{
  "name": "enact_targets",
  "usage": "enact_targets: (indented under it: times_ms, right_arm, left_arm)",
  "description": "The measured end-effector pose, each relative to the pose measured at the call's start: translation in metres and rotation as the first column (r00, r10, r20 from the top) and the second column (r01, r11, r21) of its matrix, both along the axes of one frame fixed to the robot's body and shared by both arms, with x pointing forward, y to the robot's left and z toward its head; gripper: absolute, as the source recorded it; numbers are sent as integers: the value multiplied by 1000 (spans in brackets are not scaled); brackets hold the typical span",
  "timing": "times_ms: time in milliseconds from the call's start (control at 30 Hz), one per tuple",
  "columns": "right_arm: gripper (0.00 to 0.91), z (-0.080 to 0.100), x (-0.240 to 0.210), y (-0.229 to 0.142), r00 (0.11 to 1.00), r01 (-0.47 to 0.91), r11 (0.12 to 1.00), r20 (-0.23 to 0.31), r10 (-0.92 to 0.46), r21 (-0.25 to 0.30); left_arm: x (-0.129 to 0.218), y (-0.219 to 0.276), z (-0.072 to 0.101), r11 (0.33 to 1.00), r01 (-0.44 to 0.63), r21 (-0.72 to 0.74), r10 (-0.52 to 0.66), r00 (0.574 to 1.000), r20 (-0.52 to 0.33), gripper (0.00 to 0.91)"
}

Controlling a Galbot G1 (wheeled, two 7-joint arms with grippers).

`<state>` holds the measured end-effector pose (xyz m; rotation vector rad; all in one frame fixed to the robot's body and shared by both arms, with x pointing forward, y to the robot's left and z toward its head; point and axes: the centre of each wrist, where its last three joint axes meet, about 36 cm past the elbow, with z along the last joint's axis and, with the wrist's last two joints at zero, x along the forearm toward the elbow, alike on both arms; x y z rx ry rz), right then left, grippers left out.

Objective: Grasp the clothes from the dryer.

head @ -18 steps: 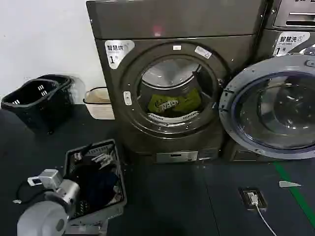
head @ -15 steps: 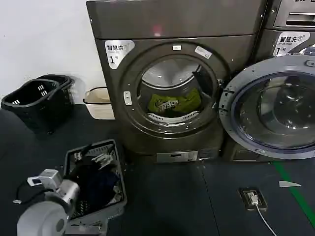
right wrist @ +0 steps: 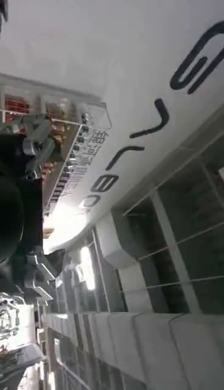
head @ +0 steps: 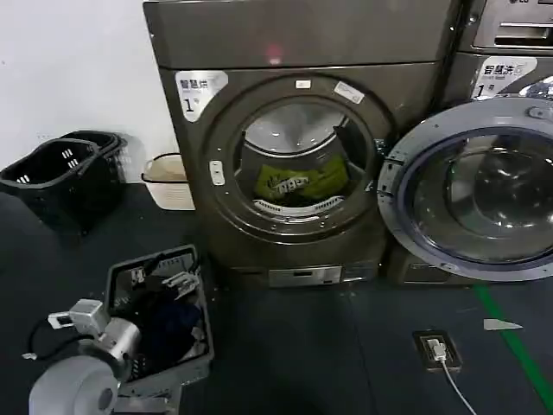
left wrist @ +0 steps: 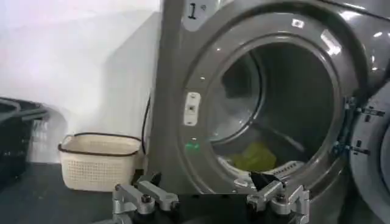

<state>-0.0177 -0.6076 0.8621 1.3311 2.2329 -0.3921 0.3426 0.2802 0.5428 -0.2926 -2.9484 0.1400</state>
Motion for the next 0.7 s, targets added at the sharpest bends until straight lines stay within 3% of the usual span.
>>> enact_targets:
  times_ms: [700]
  right_arm:
    - [907, -6, -9, -9, 999, 22, 999, 28, -23, 35]
  left_arm:
    - [5, 1, 0, 1000, -12, 2, 12, 1000, 5, 907]
